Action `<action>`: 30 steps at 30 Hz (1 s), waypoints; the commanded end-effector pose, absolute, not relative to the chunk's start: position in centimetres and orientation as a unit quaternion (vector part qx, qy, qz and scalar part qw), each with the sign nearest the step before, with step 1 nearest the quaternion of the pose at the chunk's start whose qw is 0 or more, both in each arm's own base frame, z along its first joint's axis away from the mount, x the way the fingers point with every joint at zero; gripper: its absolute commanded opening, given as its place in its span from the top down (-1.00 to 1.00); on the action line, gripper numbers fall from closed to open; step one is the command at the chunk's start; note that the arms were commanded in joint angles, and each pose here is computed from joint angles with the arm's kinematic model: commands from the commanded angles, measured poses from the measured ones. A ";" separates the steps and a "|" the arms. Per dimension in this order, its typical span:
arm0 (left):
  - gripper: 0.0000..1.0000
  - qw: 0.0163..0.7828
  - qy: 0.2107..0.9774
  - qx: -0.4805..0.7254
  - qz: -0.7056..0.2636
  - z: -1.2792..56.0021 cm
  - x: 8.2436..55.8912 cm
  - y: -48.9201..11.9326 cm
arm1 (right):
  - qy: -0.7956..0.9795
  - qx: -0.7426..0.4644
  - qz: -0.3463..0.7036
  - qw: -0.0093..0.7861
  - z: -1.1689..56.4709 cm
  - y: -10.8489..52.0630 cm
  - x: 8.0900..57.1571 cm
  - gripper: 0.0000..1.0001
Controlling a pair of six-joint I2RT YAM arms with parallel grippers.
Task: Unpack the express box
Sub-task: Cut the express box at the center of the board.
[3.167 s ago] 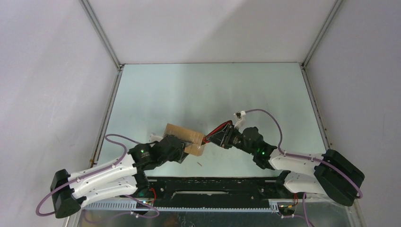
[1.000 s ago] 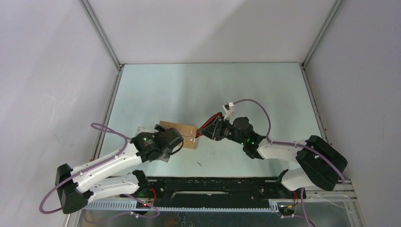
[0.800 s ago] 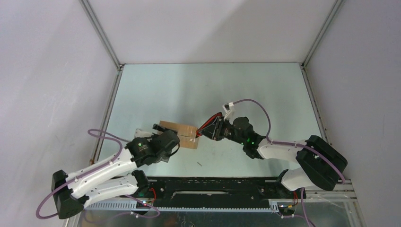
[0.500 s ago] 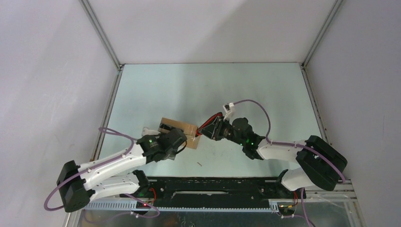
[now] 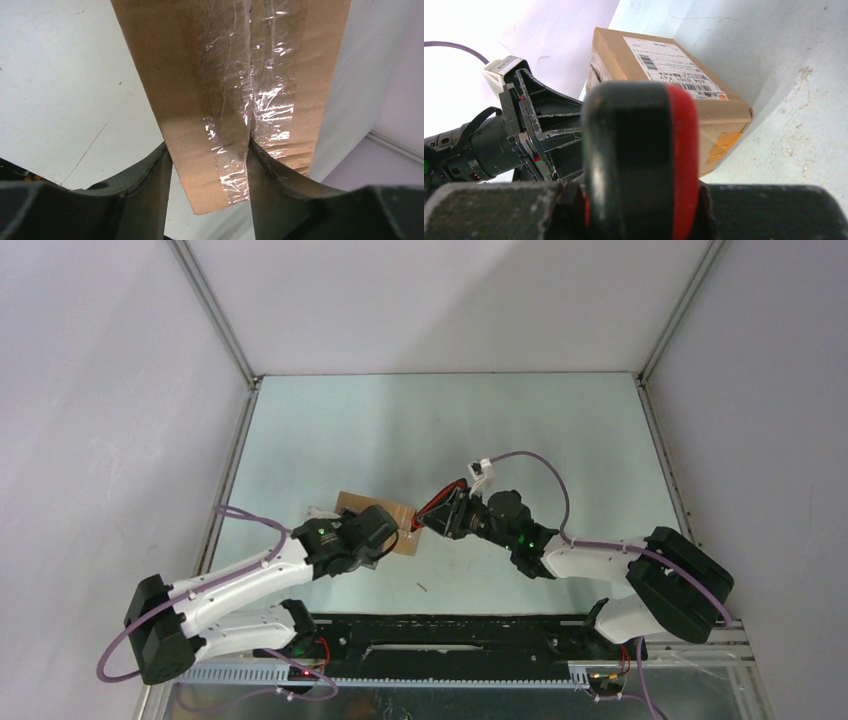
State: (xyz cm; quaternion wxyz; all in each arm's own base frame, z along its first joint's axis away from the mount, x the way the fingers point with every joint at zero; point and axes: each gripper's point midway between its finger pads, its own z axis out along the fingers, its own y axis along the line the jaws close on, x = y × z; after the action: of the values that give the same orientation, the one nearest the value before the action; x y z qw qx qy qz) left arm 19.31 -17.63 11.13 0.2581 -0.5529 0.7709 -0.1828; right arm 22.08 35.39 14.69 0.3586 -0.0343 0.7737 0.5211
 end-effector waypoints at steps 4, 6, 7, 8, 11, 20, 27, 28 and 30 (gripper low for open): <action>0.14 0.179 0.745 -0.615 -0.186 10.0 17.2 -18.3 | 0.824 -0.067 0.448 0.340 10.3 34.6 21.5 1.00; 0.41 0.179 0.733 -0.629 -0.187 10.0 17.2 -17.9 | 0.825 -0.066 0.448 0.339 10.5 34.5 21.4 1.00; 0.48 0.183 0.725 -0.635 -0.195 10.3 17.4 -17.8 | 0.825 -0.061 0.450 0.335 10.6 34.5 21.4 1.00; 0.52 0.188 0.719 -0.638 -0.204 10.5 17.7 -17.7 | 0.824 -0.061 0.454 0.333 10.8 34.5 21.2 1.00; 0.65 0.201 0.697 -0.649 -0.228 11.5 18.4 -17.4 | 0.821 -0.050 0.465 0.328 11.3 34.7 20.8 1.00; 1.00 0.203 0.684 -0.663 -0.226 10.9 18.0 -16.3 | 0.815 -0.003 0.493 0.305 10.4 33.3 22.3 1.00; 1.00 0.194 0.683 -0.667 -0.225 10.2 17.9 -16.6 | 0.803 0.027 0.520 0.290 11.3 33.1 23.0 1.00; 1.00 0.193 0.681 -0.668 -0.228 10.2 17.9 -16.6 | 0.802 0.036 0.523 0.287 11.3 32.9 23.2 1.00; 1.00 0.192 0.679 -0.671 -0.229 10.2 17.9 -16.6 | 0.796 0.045 0.534 0.281 11.4 32.7 23.3 1.00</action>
State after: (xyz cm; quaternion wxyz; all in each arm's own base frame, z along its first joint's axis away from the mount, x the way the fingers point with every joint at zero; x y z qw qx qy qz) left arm 18.00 -17.57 11.41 0.2329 -0.5531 0.7660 -0.2304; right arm 21.94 34.66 14.29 0.2887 0.0001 0.7737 0.5639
